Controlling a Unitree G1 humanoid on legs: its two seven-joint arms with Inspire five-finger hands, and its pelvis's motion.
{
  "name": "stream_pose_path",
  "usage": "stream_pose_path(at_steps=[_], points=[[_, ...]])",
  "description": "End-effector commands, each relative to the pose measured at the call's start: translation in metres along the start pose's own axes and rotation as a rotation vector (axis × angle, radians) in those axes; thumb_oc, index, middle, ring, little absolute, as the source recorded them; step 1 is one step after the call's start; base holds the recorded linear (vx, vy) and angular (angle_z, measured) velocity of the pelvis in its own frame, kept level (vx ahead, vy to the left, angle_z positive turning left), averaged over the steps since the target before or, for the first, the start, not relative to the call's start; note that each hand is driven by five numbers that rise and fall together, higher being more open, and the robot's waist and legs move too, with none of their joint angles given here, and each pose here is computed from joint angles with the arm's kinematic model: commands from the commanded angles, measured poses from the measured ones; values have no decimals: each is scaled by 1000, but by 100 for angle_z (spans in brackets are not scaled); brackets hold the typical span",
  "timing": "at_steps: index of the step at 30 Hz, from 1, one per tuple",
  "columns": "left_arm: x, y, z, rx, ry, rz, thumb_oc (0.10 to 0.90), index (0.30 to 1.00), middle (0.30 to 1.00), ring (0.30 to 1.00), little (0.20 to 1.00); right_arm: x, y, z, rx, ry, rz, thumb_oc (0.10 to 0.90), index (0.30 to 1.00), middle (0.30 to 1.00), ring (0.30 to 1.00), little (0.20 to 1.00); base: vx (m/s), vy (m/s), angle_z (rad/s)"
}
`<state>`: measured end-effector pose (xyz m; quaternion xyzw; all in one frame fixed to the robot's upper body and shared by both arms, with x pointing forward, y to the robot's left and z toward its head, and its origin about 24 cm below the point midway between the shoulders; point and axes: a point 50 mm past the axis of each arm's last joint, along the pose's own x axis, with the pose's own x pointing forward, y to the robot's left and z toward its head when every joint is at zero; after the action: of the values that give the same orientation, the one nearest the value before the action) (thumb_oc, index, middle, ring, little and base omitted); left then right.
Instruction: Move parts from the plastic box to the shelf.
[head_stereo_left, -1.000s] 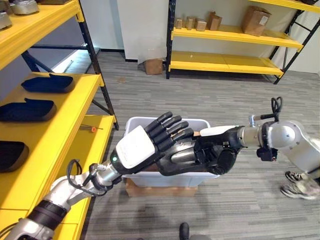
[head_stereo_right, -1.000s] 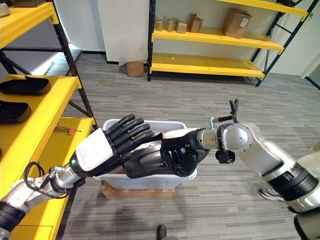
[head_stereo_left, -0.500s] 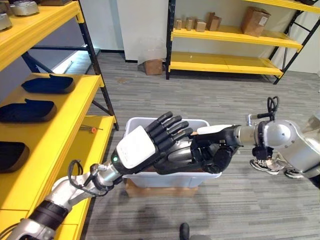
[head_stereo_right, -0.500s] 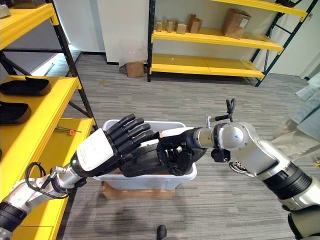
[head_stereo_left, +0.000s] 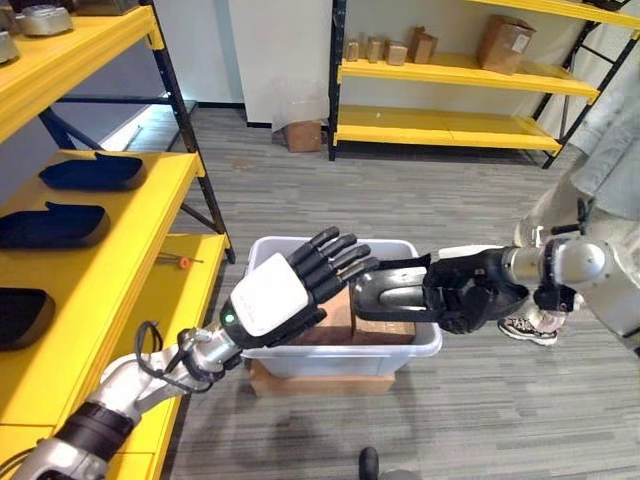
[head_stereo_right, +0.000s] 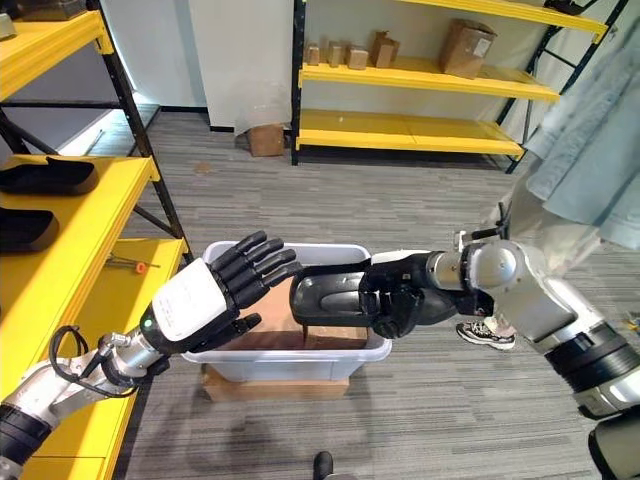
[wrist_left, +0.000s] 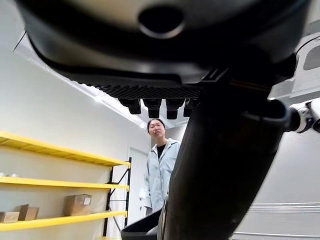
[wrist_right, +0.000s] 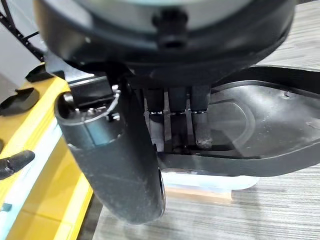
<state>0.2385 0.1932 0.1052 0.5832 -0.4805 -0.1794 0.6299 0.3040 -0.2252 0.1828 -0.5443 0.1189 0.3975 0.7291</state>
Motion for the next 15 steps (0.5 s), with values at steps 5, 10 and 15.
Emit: stream_pose_path(at_steps=[5,10,15], points=[[2,27,-16,47,6,144,900,1000,1000,1000,1000,-40,-40,26,-63,-163,-109,400,300,300,300,300,0,0,0],[6,23,-15,41,-1,154,900,1000,1000,1000,1000,-34,-29,55,-64,-317,-20,400,300,300,300,300,0,0,0],[9,20,-13,30,-8,158,900,1000,1000,1000,1000,-31,-21,68,-60,-384,36,400,300,300,300,300,0,0,0]])
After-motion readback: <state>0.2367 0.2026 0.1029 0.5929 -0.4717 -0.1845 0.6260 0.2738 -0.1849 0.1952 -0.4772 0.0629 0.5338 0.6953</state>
